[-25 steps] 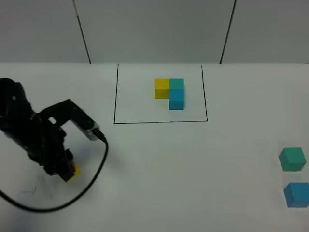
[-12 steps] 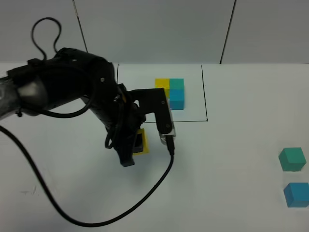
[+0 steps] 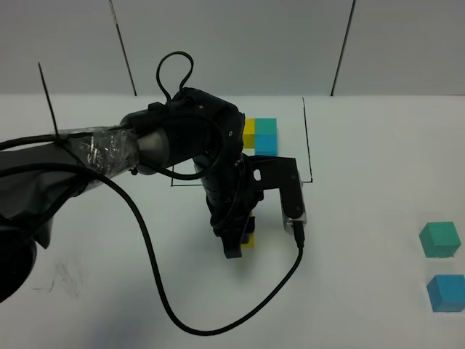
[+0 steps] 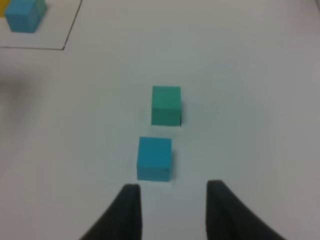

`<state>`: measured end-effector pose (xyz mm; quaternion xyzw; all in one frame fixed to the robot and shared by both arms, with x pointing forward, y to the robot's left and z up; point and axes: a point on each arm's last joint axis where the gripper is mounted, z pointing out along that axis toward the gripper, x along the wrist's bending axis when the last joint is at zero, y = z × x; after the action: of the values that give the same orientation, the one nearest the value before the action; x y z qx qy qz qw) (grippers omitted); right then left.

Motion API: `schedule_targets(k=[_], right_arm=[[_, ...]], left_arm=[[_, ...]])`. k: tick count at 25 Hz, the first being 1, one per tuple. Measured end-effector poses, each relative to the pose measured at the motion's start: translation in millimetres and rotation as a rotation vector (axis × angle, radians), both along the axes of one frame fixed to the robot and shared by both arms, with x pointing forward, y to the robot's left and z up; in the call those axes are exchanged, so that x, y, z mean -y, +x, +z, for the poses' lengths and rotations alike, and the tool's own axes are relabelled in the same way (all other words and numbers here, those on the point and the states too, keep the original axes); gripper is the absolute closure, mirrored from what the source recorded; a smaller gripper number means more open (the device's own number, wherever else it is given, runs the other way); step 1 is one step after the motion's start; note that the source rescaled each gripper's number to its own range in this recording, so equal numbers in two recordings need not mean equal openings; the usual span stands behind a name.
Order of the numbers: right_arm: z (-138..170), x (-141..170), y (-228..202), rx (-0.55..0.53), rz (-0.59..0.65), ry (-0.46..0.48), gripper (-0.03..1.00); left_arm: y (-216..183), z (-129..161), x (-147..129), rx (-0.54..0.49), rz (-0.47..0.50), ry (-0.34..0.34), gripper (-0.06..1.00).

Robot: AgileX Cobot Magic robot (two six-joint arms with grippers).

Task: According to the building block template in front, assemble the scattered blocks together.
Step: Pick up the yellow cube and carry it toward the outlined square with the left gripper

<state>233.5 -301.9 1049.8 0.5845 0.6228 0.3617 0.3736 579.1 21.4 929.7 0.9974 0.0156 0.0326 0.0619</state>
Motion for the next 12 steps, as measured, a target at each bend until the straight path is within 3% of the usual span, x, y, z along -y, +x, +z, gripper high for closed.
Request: schedule_targets(k=[7,12], right_arm=[[0.0,0.0,0.0,0.0,0.0,0.0,0.97],[0.0,0.0,0.0,0.0,0.0,0.0,0.97]], left_arm=[[3.1,-24.3,2.5,-0.025,0.001,0.021,0.94],[3.5,-25.9,2.8,-0.029,0.0,0.024,0.94]])
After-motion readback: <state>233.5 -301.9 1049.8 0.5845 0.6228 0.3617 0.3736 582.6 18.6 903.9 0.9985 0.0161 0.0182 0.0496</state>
